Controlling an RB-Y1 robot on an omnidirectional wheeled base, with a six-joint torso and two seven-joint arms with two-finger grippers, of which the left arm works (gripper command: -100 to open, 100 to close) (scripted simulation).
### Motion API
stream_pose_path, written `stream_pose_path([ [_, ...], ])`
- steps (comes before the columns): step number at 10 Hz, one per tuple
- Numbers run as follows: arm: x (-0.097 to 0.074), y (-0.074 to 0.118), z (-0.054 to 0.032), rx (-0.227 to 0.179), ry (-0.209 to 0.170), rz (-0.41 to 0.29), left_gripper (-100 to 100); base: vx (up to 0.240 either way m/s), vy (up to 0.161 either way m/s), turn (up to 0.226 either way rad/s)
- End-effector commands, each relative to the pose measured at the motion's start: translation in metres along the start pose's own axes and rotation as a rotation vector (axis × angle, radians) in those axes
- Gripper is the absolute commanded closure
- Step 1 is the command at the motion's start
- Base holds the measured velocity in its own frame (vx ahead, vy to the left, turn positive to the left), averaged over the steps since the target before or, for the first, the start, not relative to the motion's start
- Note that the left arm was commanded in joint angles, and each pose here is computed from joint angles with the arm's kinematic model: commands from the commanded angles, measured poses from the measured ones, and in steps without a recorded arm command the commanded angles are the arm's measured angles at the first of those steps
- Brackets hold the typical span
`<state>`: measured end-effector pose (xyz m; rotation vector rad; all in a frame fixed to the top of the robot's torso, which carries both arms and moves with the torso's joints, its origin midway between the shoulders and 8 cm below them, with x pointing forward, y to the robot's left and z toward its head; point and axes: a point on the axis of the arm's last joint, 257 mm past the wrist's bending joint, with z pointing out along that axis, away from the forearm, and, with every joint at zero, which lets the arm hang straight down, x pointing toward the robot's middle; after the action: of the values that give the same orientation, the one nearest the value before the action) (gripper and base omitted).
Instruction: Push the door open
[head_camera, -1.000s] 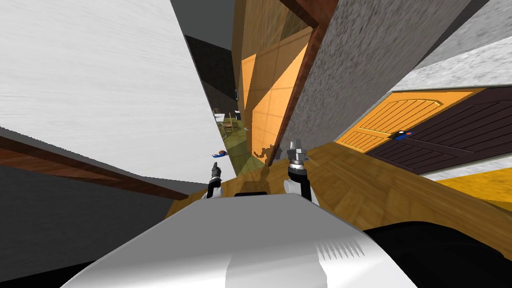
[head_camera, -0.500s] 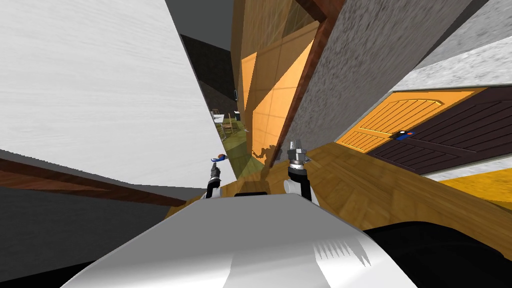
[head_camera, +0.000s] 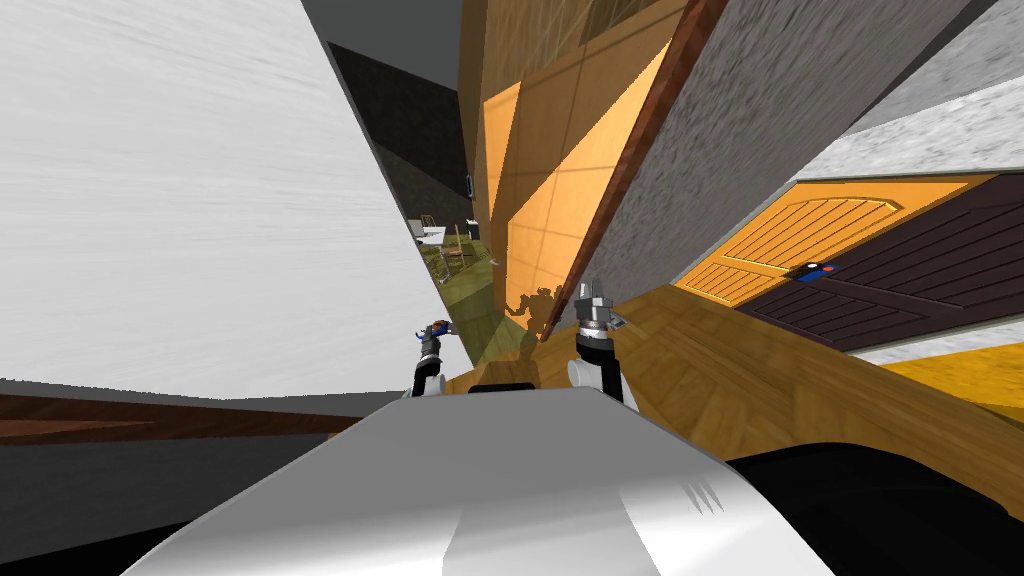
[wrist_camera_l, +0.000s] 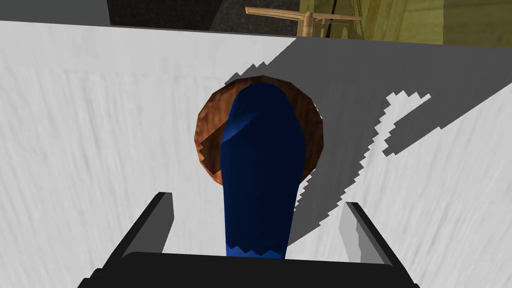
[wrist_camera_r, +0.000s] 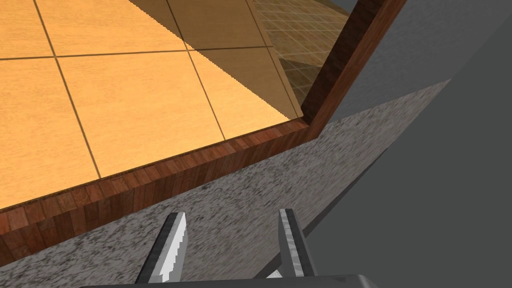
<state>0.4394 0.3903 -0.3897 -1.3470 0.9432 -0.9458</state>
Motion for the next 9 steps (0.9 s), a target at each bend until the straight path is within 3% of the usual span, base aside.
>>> stream_pose_path([
  [1,0.000,0.000,-0.0001,-0.001,0.000,0.000,100,-0.008,-0.001,0.005],
  [6,0.000,0.000,-0.0001,-0.001,0.000,0.000,100,-0.011,0.001,-0.002],
  [7,-0.013,-0.005,0.0045,0.010,-0.023,0.015,100,0.120,0.012,0.026],
  [9,-0.023,-0.008,0.0066,0.016,-0.043,0.025,100,0.178,0.021,0.034],
])
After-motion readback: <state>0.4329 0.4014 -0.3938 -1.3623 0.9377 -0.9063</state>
